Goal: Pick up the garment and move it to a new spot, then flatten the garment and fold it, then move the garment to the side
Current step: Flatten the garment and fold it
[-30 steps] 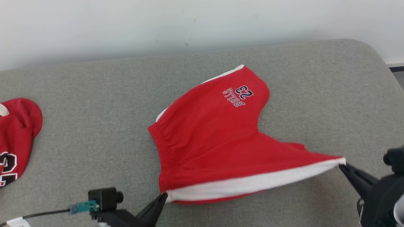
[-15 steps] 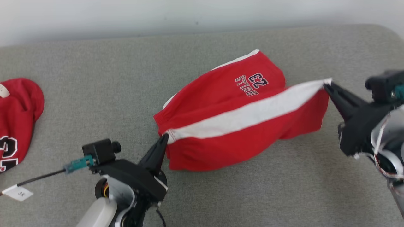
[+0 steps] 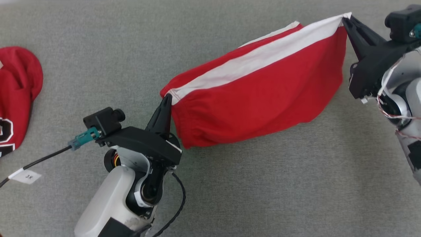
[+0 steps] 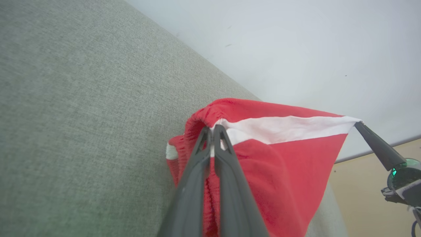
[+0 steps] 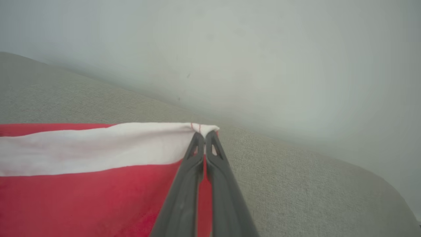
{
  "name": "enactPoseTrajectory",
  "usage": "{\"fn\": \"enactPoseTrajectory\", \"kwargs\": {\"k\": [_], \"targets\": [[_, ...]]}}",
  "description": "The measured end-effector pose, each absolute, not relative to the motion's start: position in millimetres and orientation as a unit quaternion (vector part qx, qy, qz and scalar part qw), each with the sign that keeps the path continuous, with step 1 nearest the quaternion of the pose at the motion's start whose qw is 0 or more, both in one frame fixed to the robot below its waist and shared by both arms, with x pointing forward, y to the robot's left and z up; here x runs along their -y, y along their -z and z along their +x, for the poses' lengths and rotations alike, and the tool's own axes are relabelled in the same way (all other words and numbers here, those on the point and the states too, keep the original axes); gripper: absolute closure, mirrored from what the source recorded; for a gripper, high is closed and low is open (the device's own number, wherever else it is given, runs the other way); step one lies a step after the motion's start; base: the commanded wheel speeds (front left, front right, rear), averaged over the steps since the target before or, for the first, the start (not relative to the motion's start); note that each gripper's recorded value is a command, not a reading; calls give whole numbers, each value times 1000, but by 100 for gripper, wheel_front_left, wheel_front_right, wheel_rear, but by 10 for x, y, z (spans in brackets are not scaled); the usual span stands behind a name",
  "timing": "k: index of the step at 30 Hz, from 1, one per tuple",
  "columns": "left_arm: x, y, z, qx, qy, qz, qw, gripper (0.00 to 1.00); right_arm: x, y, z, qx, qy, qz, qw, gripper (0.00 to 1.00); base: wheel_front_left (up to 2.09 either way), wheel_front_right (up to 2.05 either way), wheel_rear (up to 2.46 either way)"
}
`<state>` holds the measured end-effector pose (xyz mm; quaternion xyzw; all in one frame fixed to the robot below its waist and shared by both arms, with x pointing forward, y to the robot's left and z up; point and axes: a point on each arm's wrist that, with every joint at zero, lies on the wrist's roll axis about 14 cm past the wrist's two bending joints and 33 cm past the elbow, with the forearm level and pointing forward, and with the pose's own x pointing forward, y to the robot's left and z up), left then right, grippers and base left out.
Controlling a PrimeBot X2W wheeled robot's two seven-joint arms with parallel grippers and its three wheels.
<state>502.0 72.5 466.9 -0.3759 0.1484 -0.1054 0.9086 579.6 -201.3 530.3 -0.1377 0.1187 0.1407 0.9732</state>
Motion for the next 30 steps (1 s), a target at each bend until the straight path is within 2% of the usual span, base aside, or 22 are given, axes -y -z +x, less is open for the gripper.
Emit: {"fn": "enactPoseTrajectory", "kwargs": {"k": [11, 12, 13, 14, 15, 23, 30], "targets": [[-879, -4527, 5237, -129, 71, -367, 918, 100, 1749, -5023, 6256, -116, -158, -133, 972, 100, 0, 0, 0], [-892, -4529, 5249, -125, 69, -362, 921, 78, 1726, -5009, 6276, -115, -160, -133, 971, 100, 0, 0, 0], [-897, -4534, 5261, -121, 70, -357, 924, 19, 1701, -5000, 6295, -114, -162, -133, 971, 100, 0, 0, 0], [-900, -4541, 5273, -118, 70, -356, 924, 0, 1681, -4997, 6313, -112, -163, -133, 971, 13, 0, 0, 0], [-898, -4543, 5279, -116, 70, -354, 926, 0, 1667, -5004, 6330, -109, -164, -131, 972, 0, 0, 0, 0], [-941, -4709, 5307, -69, 81, -327, 939, 0, 1687, -5127, 6381, -101, -156, -120, 975, 0, 0, 0, 0], [-1196, -4846, 5097, -19, 83, -159, 984, 0, 1807, -5223, 6284, -144, -136, -93, 976, 0, 0, 0, 0]]}}
